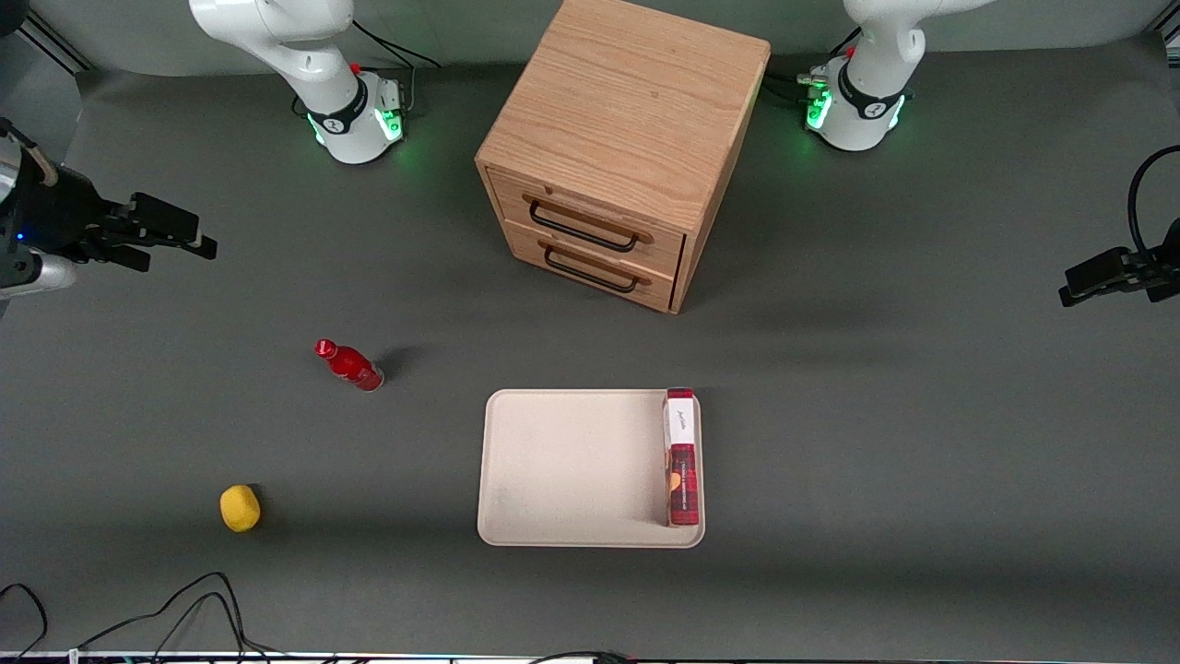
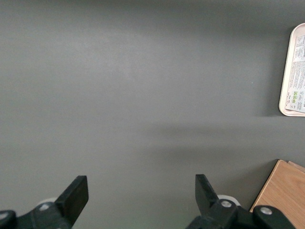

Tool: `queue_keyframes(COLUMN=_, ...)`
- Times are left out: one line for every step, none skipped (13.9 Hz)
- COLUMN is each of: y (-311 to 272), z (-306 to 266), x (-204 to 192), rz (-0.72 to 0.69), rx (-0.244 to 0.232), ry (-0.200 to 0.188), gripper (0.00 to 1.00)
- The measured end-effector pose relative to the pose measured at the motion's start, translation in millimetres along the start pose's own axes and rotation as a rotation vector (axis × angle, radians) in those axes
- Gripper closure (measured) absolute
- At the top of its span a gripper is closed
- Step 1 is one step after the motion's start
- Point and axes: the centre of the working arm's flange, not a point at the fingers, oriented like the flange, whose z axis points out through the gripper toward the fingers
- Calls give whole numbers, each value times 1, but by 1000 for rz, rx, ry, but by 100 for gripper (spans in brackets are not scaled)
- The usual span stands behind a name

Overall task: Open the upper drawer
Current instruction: 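Move the right gripper toward the wooden cabinet's drawer handles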

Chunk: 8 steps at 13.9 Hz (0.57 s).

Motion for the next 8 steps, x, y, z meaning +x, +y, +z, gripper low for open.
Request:
queue_keyframes(y=-12, z=3, x=0, rz=-22, rx=-1, ry=-5, gripper=0)
queue_keyframes(y=-27, z=6, x=1, rz=-51, rx=-2, ry=-8, gripper=0)
queue_keyframes(y=-44, z=9, x=0, rz=-81, rx=-3, ry=-11, gripper=0)
queue_keyframes(y=-60, z=12, x=-1, rz=-110, rx=-5, ry=-15, gripper=0)
queue_keyframes(y=-78, z=17, x=-3, rz=-142, rx=-7, ry=-24, gripper=0)
queue_keyframes(y=-98, z=25, x=-5, rz=-179, rx=-10, ry=-38, gripper=0)
queue_keyframes(y=-117, z=35, x=-7, rz=-220, rx=-15, ry=-54, gripper=0)
queue_keyframes(y=-139, z=47, x=-7, rz=-283, rx=-20, ry=-69, gripper=0)
